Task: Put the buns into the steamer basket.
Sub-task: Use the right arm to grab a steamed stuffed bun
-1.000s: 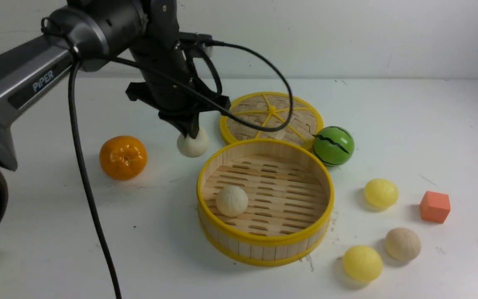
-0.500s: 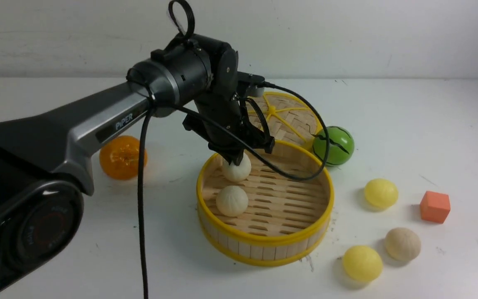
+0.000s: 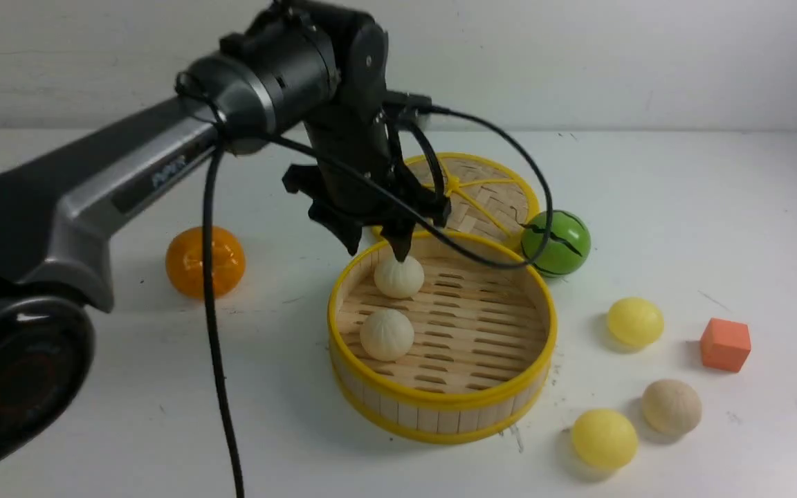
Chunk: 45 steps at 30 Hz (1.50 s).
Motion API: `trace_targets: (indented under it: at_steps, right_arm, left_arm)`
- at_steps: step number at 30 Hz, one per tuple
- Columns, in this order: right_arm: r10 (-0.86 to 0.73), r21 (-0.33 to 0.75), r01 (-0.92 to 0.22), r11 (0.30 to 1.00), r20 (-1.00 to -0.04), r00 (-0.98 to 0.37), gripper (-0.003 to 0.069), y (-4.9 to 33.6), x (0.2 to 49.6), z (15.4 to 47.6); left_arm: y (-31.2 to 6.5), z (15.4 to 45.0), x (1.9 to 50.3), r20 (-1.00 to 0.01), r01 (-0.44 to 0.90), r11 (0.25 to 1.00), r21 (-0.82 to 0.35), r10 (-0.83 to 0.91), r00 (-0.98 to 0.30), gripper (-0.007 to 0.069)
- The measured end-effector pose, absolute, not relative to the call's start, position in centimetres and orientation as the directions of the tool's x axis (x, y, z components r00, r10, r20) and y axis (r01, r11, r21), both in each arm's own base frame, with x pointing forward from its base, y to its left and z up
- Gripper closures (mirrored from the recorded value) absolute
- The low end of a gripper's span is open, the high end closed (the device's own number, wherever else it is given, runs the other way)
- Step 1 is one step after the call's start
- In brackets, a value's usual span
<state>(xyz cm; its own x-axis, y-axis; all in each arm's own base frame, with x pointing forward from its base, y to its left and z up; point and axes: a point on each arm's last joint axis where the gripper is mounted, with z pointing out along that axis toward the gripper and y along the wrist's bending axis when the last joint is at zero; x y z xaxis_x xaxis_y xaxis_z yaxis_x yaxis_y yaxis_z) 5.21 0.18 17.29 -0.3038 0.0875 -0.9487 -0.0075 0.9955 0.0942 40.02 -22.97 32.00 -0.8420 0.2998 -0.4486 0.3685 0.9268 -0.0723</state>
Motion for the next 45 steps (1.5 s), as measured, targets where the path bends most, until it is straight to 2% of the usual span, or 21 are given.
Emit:
trace_targets:
  at_steps: [1, 4, 5, 6, 8, 11, 13, 15, 16, 19, 20, 22, 26, 28, 31, 32, 33, 34, 36, 44, 45]
  right_arm:
    - [0.088, 0.094, -0.007, 0.996, -0.949, -0.304, 0.0419, 0.2, 5.2, 17.3]
    - [0.088, 0.094, -0.007, 0.996, -0.949, -0.304, 0.0419, 0.2, 5.2, 17.3]
    - [0.088, 0.094, -0.007, 0.996, -0.949, -0.304, 0.0419, 0.2, 5.2, 17.3]
    - [0.088, 0.094, -0.007, 0.996, -0.949, -0.304, 0.0419, 0.2, 5.2, 17.3]
    - [0.088, 0.094, -0.007, 0.996, -0.949, -0.304, 0.0419, 0.2, 5.2, 17.3]
    - [0.088, 0.094, -0.007, 0.996, -0.949, -0.304, 0.0419, 0.2, 5.2, 17.3]
    - [0.088, 0.094, -0.007, 0.996, -0.949, -0.304, 0.0419, 0.2, 5.2, 17.3]
    - [0.088, 0.094, -0.007, 0.996, -0.949, -0.304, 0.0419, 0.2, 5.2, 17.3]
    - [0.088, 0.094, -0.007, 0.996, -0.949, -0.304, 0.0419, 0.2, 5.2, 17.3]
    - [0.088, 0.094, -0.007, 0.996, -0.949, -0.304, 0.0419, 0.2, 5.2, 17.3]
    - [0.088, 0.094, -0.007, 0.996, -0.949, -0.304, 0.0419, 0.2, 5.2, 17.3]
    - [0.088, 0.094, -0.007, 0.996, -0.949, -0.304, 0.0419, 0.2, 5.2, 17.3]
    - [0.097, 0.104, -0.009, 0.995, -0.949, -0.301, 0.0419, 0.2, 5.2, 17.3]
    - [0.123, 0.132, -0.011, 0.991, -0.947, -0.297, 0.0419, 0.3, 5.2, 17.4]
    - [0.236, 0.251, -0.022, 0.968, -0.932, -0.277, 0.0419, 0.7, 5.3, 17.5]
    - [0.284, 0.301, -0.026, 0.953, -0.922, -0.265, 0.0419, 0.8, 5.3, 17.6]
    - [0.284, 0.301, -0.026, 0.953, -0.921, -0.266, 0.0419, 0.8, 5.3, 17.6]
    - [0.357, 0.374, -0.034, 0.927, -0.905, -0.233, 0.0419, 0.9, 5.4, 18.0]
    - [0.424, 0.439, -0.042, 0.897, -0.885, -0.191, 0.0419, 1.0, 5.5, 18.4]
    - [0.566, 0.572, -0.060, 0.818, -0.819, -0.097, 0.0419, 0.8, 5.6, 19.4]
    - [0.606, 0.612, -0.063, 0.788, -0.790, -0.086, 0.0419, 0.8, 5.6, 19.5]
  left_arm:
    - [-22.7, 33.4, 39.4, -0.470, 0.366, 0.927, -0.079, 0.289, -0.834, 0.0337]
    - [-21.5, 39.5, 35.3, -0.560, 0.380, 0.912, -0.154, 0.236, -0.794, 0.0561]
    - [-21.2, 40.2, 34.6, -0.572, 0.385, 0.909, -0.157, 0.234, -0.786, 0.0561]
    - [-20.0, 42.7, 31.6, -0.602, 0.413, 0.894, -0.176, 0.234, -0.763, 0.0638]
    - [-18.2, 44.8, 27.9, -0.632, 0.437, 0.881, -0.184, 0.235, -0.739, 0.0638]
    - [-16.3, 44.6, 24.3, -0.627, 0.446, 0.875, -0.186, 0.244, -0.740, 0.0638]
    - [-13.7, 43.2, 20.2, -0.697, 0.451, 0.870, -0.199, 0.198, -0.689, 0.0638]
    - [-12.5, 42.7, 18.5, -0.741, 0.456, 0.866, -0.206, 0.166, -0.650, 0.0638]
    - [-11.4, 40.5, 16.7, -0.773, 0.457, 0.864, -0.213, 0.137, -0.619, 0.0638]
    - [-8.6, 36.9, 12.7, -0.869, 0.474, 0.849, -0.234, 0.036, -0.494, 0.0638]
    - [-8.5, 36.1, 12.5, -0.870, 0.472, 0.849, -0.235, 0.032, -0.491, 0.0638]
    - [-6.6, 32.5, 9.6, -0.914, 0.485, 0.836, -0.258, -0.048, -0.403, 0.0638]
    - [-4.7, 28.7, 6.7, -0.940, 0.507, 0.804, -0.311, -0.183, -0.286, 0.0638]
    - [-4.0, 27.3, 5.7, -0.942, 0.515, 0.794, -0.324, -0.218, -0.257, 0.0638]
    - [-3.3, 24.7, 4.5, -0.942, 0.526, 0.783, -0.332, -0.247, -0.227, 0.0638]
    - [-3.2, 24.3, 4.3, -0.943, 0.528, 0.782, -0.332, -0.252, -0.219, 0.0638]
    - [-3.2, 24.3, 4.3, -0.943, 0.530, 0.781, -0.332, -0.255, -0.215, 0.0638]
    - [-3.0, 23.9, 4.1, -0.943, 0.534, 0.778, -0.331, -0.263, -0.202, 0.0638]
    - [-2.9, 23.9, 3.8, -0.943, 0.540, 0.773, -0.332, -0.275, -0.187, 0.0638]
    - [-2.9, 23.6, 3.7, -0.941, 0.537, 0.773, -0.337, -0.260, -0.216, 0.0638]
    - [-2.9, 23.6, 3.7, -0.941, 0.536, 0.774, -0.337, -0.258, -0.219, 0.0638]
